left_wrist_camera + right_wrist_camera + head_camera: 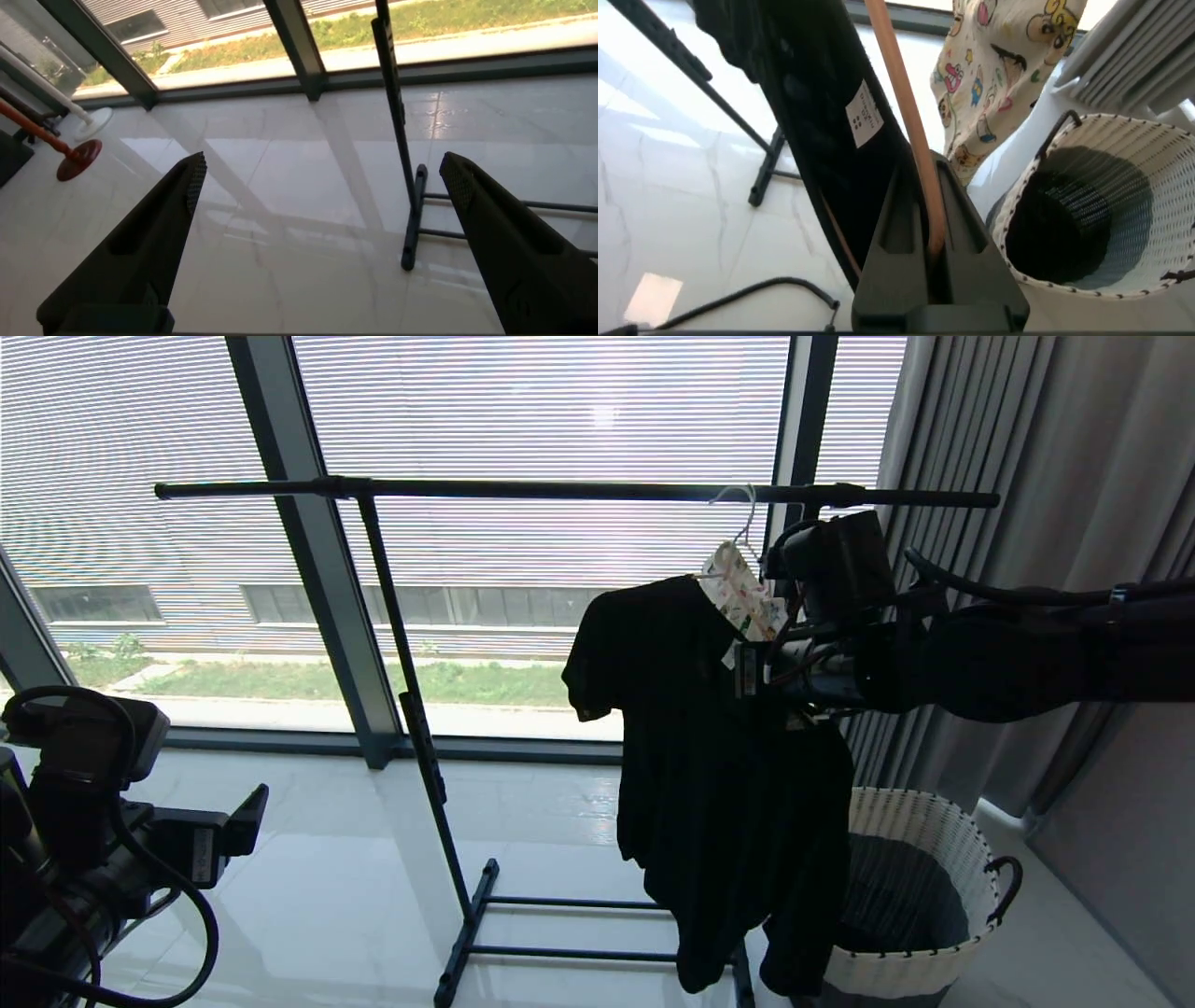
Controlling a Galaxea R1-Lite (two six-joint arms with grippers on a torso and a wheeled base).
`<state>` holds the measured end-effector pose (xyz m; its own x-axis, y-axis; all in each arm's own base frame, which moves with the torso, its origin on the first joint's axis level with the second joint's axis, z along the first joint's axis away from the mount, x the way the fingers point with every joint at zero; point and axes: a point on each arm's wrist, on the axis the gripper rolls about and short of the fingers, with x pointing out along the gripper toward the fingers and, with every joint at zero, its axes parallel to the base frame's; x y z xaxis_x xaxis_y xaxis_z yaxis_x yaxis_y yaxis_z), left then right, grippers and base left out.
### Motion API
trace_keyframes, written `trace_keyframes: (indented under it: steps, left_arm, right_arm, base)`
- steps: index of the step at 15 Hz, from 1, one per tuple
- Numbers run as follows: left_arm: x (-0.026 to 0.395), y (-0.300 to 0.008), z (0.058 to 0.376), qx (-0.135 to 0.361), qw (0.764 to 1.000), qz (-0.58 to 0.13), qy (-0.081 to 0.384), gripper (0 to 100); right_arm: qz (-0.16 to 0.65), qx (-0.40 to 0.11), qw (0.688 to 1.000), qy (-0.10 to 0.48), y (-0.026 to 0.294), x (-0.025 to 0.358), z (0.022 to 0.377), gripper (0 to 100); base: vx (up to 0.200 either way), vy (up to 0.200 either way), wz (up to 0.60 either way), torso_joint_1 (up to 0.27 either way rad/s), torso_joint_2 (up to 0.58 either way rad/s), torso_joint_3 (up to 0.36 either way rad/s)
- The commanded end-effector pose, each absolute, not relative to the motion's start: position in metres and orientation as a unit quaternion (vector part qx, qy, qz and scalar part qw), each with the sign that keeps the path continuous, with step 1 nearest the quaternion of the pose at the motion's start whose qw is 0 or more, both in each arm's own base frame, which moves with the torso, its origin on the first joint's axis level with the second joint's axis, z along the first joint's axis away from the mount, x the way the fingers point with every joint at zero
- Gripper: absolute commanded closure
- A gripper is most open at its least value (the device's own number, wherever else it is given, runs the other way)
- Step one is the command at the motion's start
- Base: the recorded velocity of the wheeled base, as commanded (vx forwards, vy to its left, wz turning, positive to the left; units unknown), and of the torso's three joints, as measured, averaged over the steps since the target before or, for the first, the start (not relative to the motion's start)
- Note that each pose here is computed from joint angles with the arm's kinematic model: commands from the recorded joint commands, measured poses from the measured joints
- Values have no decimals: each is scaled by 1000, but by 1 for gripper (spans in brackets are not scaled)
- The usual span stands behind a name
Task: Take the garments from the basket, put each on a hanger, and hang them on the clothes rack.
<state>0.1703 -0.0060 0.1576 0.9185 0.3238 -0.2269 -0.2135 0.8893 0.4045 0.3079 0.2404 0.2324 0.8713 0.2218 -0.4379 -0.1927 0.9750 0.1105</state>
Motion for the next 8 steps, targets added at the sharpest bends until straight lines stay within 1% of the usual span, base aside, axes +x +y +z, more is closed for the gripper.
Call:
trace_keyframes:
  steps: [1, 4, 8]
  left_arm:
    - [170, -7, 158, 190, 961, 137, 145, 0]
    - [169, -7, 155, 192, 960, 136, 150, 0]
    - [167, -8, 153, 193, 960, 131, 152, 0]
  right_arm:
    - [95, 29, 969, 227, 243, 313, 231, 100]
    - [72, 24, 973, 216, 242, 313, 234, 100]
    - [61, 25, 977, 200, 240, 306, 244, 100]
  base:
    - [200, 0, 0, -12, 2, 12]
    - [200, 0, 0, 2, 4, 1]
    - [200, 0, 0, 2, 1, -1]
